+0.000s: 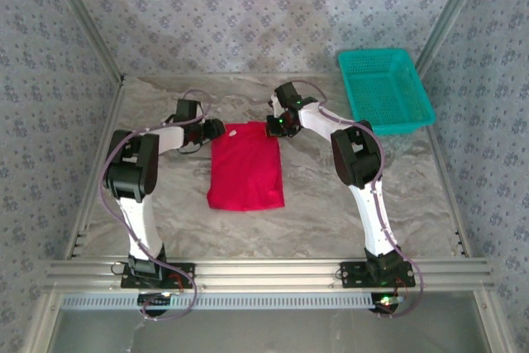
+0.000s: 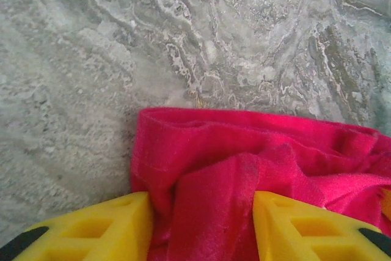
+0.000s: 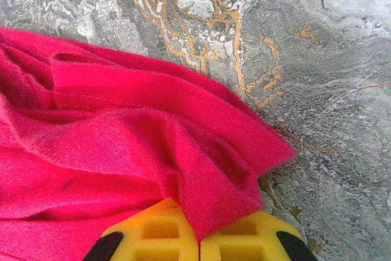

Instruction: Fold the inside-out t-shirt

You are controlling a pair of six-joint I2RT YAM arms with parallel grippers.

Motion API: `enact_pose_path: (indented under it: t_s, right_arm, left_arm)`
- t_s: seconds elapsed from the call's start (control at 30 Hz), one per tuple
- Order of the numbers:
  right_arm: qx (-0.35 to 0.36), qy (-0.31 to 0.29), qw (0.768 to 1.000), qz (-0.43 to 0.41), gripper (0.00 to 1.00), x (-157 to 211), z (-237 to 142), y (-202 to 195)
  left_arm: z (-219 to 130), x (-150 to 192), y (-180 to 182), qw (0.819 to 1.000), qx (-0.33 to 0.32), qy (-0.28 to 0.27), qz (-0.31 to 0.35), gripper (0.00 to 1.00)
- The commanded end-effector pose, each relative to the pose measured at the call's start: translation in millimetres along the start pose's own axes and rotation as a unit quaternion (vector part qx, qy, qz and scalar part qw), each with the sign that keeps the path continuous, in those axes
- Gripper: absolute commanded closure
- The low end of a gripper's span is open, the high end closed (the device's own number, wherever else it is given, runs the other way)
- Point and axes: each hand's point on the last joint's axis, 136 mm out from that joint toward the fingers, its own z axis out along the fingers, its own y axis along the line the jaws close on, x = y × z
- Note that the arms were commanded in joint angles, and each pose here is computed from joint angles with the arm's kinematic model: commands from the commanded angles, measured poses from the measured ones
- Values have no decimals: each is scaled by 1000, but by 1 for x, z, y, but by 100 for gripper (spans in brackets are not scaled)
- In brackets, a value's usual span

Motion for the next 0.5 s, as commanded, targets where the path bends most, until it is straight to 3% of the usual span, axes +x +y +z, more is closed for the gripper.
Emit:
enact_pose_path:
  t_s: [0.0,0.17,0.2,0.27,0.37,0.47]
  right_arm:
    - [-10,23,1000,7,99,11,-5,0]
    - [-13,20,1000,9,99,9,-8,-4]
    - [-14,20,1000,8,99,9,-9,-3]
    - [-13,20,1000,8,99,9,-8,-4]
    - [-16,21,1000,10,100,9,-8,-4]
    - [-20,17,1000,10,100,7,-12,0]
  left_arm:
    - [10,19,26,998,-60,33,-5,55]
    - [8,20,35,996,-86,37,-5,56]
    - [7,19,34,996,-87,35,-3,59]
    - [8,18,31,996,-79,35,-6,79]
    - [9,17,18,998,-42,31,-20,100]
    - [2,12,6,999,-14,17,-34,100]
